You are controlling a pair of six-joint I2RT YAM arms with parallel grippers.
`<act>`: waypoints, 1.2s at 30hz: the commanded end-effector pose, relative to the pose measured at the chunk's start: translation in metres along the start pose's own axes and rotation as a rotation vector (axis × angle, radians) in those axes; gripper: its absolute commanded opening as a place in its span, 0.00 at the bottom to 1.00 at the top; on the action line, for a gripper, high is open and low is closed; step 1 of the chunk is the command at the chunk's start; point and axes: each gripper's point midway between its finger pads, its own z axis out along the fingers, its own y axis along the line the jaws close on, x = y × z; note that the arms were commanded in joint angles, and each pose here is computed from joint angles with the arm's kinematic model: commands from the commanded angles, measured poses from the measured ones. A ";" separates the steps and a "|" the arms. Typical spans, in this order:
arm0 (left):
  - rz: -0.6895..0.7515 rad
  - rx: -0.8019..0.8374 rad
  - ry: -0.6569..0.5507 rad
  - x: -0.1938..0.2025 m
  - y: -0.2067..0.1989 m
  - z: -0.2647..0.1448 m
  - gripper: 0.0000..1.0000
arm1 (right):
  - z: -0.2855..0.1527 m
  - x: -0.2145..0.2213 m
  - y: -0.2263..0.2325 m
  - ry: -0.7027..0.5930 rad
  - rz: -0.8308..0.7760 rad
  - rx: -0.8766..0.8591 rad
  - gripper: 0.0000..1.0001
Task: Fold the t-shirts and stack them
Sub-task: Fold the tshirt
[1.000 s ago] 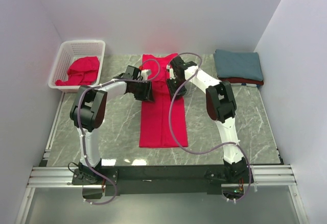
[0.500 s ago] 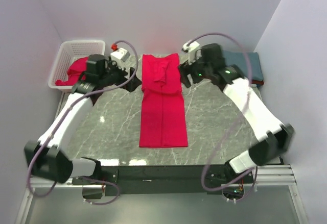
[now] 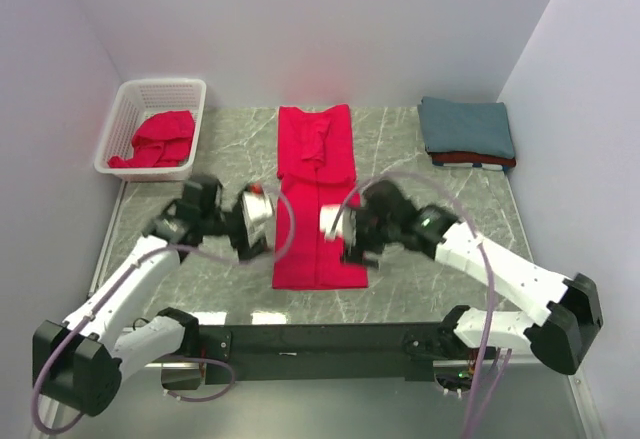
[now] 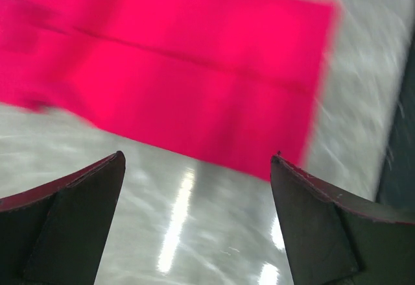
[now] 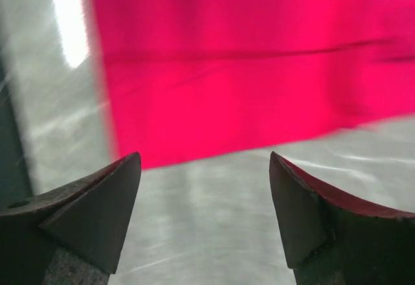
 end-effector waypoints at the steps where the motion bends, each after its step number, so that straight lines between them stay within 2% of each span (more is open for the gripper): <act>1: 0.249 0.173 0.026 0.044 -0.055 0.010 0.99 | 0.023 0.023 0.050 0.021 -0.154 -0.097 0.85; 2: 0.314 0.182 0.027 0.048 -0.066 0.012 1.00 | 0.029 0.023 0.055 0.006 -0.165 -0.097 0.84; 3: 0.325 0.213 0.053 0.071 -0.079 0.017 0.99 | 0.034 0.028 0.063 0.010 -0.170 -0.110 0.84; 6: 0.425 0.242 0.071 0.091 -0.094 0.026 0.97 | 0.051 0.050 0.089 0.048 -0.188 -0.160 0.79; 11: 0.371 0.278 0.093 0.096 -0.101 0.039 0.84 | 0.068 0.070 0.106 0.088 -0.168 -0.189 0.75; 15: 0.373 0.302 0.086 0.094 -0.102 0.046 0.70 | 0.078 0.080 0.105 0.120 -0.170 -0.184 0.67; 17: 0.372 0.322 0.094 0.098 -0.106 0.050 0.67 | 0.081 0.080 0.106 0.116 -0.173 -0.187 0.65; 24: 0.393 0.334 0.115 0.105 -0.111 0.061 0.61 | 0.092 0.093 0.113 0.151 -0.181 -0.226 0.56; 33: 0.365 0.345 0.156 0.114 -0.112 0.071 0.60 | 0.098 0.121 0.120 0.233 -0.178 -0.248 0.53; 36: 0.365 0.358 0.166 0.116 -0.115 0.071 0.59 | 0.099 0.129 0.121 0.266 -0.167 -0.257 0.46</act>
